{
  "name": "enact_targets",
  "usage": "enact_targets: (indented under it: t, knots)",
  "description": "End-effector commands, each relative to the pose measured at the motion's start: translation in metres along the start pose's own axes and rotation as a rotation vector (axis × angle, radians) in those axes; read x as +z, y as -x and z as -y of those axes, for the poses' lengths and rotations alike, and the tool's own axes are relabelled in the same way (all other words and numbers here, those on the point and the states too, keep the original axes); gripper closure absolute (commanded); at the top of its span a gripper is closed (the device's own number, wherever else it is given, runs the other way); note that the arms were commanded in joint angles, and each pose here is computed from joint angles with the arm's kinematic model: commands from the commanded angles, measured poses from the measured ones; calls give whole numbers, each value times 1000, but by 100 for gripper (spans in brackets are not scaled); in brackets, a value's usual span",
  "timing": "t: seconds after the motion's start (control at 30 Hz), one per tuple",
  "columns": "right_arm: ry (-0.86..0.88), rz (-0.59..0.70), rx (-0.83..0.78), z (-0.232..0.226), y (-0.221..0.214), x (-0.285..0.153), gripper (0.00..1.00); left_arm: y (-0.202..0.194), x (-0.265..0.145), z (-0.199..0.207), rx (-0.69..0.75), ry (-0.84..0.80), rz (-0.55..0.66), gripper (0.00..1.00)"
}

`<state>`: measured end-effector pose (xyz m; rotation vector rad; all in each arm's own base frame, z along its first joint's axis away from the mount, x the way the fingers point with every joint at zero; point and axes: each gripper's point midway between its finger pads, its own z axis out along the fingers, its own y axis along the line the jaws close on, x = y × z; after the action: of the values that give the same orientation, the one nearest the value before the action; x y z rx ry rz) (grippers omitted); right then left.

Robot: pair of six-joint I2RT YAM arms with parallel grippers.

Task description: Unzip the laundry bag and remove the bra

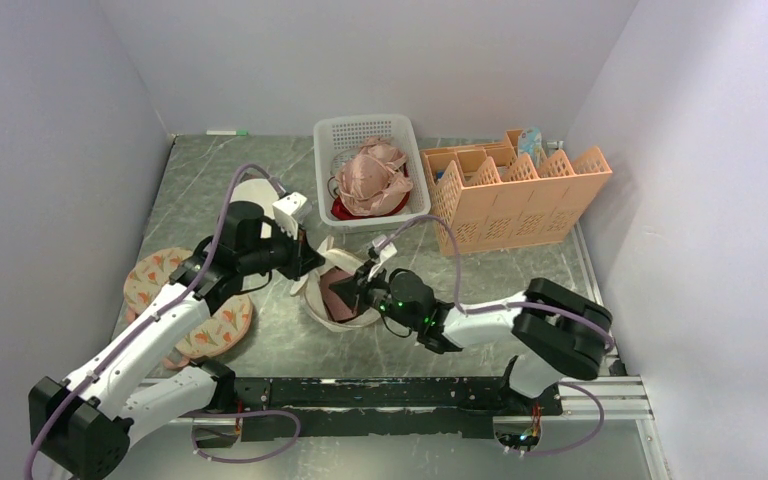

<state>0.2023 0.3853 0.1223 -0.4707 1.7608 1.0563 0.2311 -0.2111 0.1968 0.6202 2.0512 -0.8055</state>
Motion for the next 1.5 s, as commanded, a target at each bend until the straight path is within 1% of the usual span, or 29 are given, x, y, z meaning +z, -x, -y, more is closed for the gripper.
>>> enact_targets:
  t: [0.0, 0.1, 0.27, 0.4, 0.53, 0.67, 0.73, 0.8, 0.83, 0.87, 0.9, 0.97, 1.03, 1.13, 1.17, 1.23, 1.3, 1.37, 1.47]
  knots:
    - [-79, 57, -56, 11, 23, -8, 100, 6, 6, 0, 25, -8, 6, 93]
    - [-99, 67, -65, 13, 30, -14, 100, 2, 9, -2, 20, -2, -11, 93]
    - [-75, 97, -65, 9, 37, -22, 100, -1, 11, 2, 23, -16, -22, 93]
    - [-78, 38, -114, 10, 29, -13, 100, -3, 14, 2, 19, -27, -38, 93]
    - [-155, 13, -127, 27, 17, -1, 93, -3, 13, 4, 18, -33, -34, 93]
    - [-192, 49, -171, 36, 17, 9, 84, -1, 12, 6, 22, -40, -31, 93]
    - [-206, 48, -242, 40, 18, 16, 80, -1, 11, 7, 25, -45, -24, 93]
    - [-201, 13, -383, 37, 17, 26, 75, 1, 10, 7, 27, -44, -19, 93]
    - [-231, -7, -468, 37, 18, 28, 72, 0, 10, 7, 25, -43, -22, 93]
    - [-279, -13, -542, 41, 19, 24, 67, 0, 10, 7, 25, -43, -23, 93]
    - [-293, 0, -595, 42, 23, 18, 62, 0, 10, 7, 25, -39, -21, 93]
    - [-254, 14, -648, 38, 26, 8, 57, 0, 10, 6, 25, -32, -18, 93]
    - [-216, 10, -737, 36, 27, 2, 56, 0, 10, 4, 24, -24, -26, 93]
    - [-197, 8, -963, 45, 20, 3, 53, -2, 11, 4, 21, -24, -36, 93]
    - [-197, 16, -1001, 47, 19, 3, 52, -2, 11, 5, 22, -30, -31, 93]
    - [-151, 44, -1087, 42, 17, 3, 51, -1, 12, 6, 22, -37, -32, 93]
    - [-116, 112, -1181, 39, 19, -1, 51, -3, 13, 6, 21, -39, -42, 93]
    - [-174, 158, -1244, 46, 25, -1, 48, -4, 13, 6, 17, -40, -51, 93]
    - [-224, 166, -1307, 54, 24, 5, 48, -4, 12, 5, 18, -30, -42, 93]
